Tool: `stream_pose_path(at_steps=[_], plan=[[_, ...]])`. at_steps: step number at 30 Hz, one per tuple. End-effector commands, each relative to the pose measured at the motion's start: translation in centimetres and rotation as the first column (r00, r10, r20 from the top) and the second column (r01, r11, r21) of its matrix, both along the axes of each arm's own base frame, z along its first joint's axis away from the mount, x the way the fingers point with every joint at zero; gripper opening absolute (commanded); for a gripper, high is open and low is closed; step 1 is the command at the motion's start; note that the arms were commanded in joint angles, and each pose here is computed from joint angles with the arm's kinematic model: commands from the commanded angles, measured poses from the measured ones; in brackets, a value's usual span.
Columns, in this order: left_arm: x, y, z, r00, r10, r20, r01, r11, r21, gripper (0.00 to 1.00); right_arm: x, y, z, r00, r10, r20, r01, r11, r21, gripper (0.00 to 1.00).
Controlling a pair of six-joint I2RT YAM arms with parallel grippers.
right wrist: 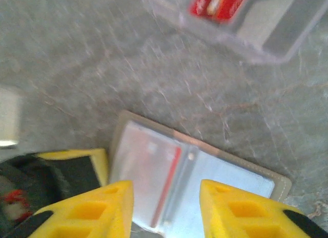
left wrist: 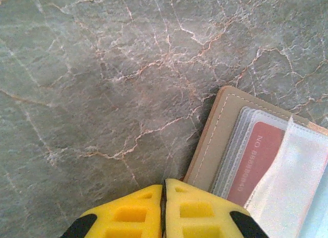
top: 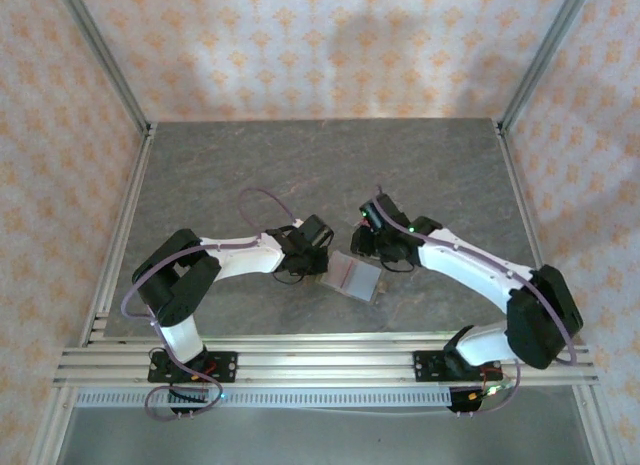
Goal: Put the credit cards into the card holder
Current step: Flip over the card slot in the card holder.
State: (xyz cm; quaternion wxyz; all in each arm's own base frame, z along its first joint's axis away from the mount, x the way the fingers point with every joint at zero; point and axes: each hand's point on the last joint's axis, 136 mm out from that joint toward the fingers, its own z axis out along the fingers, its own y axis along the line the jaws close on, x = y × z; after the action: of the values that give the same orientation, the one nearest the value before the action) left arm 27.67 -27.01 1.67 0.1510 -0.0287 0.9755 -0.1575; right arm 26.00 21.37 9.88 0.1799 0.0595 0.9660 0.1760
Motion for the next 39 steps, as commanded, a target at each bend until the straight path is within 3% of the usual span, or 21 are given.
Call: stream_pose_path(at_steps=[1,6,13,18,25,34,39], plan=[[-5.0,-2.0,-2.0,0.978,-0.127,-0.168,0.119,0.991,-0.06,0.09,-1.0,2.0,-2.5,0.998,0.044,-0.054,-0.043,0.999,0.018,0.28],[-5.2,-1.7,-1.9,0.981,-0.111,-0.161,0.103,0.993,-0.059,0.09,-0.7,4.2,-4.9,0.995,0.071,-0.076,-0.068,0.997,0.042,0.26],[-6.0,-1.3,-2.0,0.98,-0.109,-0.167,0.101,0.993,-0.055,0.1,-0.1,3.7,-6.0,0.994,0.077,-0.078,-0.079,0.997,-0.027,0.3],[-5.7,0.1,-0.8,0.988,-0.074,-0.138,0.069,0.997,-0.04,0.12,1.1,2.4,-2.9,0.998,0.062,-0.03,-0.063,0.998,-0.026,0.35],[-3.9,3.1,2.4,0.995,-0.02,-0.096,0.014,0.998,-0.063,0.2,4.5,-3.0,2.5,0.996,-0.071,0.05,0.075,0.993,-0.09,0.44],[-2.7,0.6,5.1,0.987,-0.15,-0.054,0.142,0.982,-0.128,0.36,9.8,-4.7,3.6,0.988,-0.148,0.038,0.152,0.977,-0.146,0.42],[-2.8,-1.0,4.5,0.975,-0.21,-0.068,0.202,0.973,-0.113,0.38,11.8,-4.1,2.7,0.988,-0.156,-0.002,0.153,0.971,-0.181,0.38]])
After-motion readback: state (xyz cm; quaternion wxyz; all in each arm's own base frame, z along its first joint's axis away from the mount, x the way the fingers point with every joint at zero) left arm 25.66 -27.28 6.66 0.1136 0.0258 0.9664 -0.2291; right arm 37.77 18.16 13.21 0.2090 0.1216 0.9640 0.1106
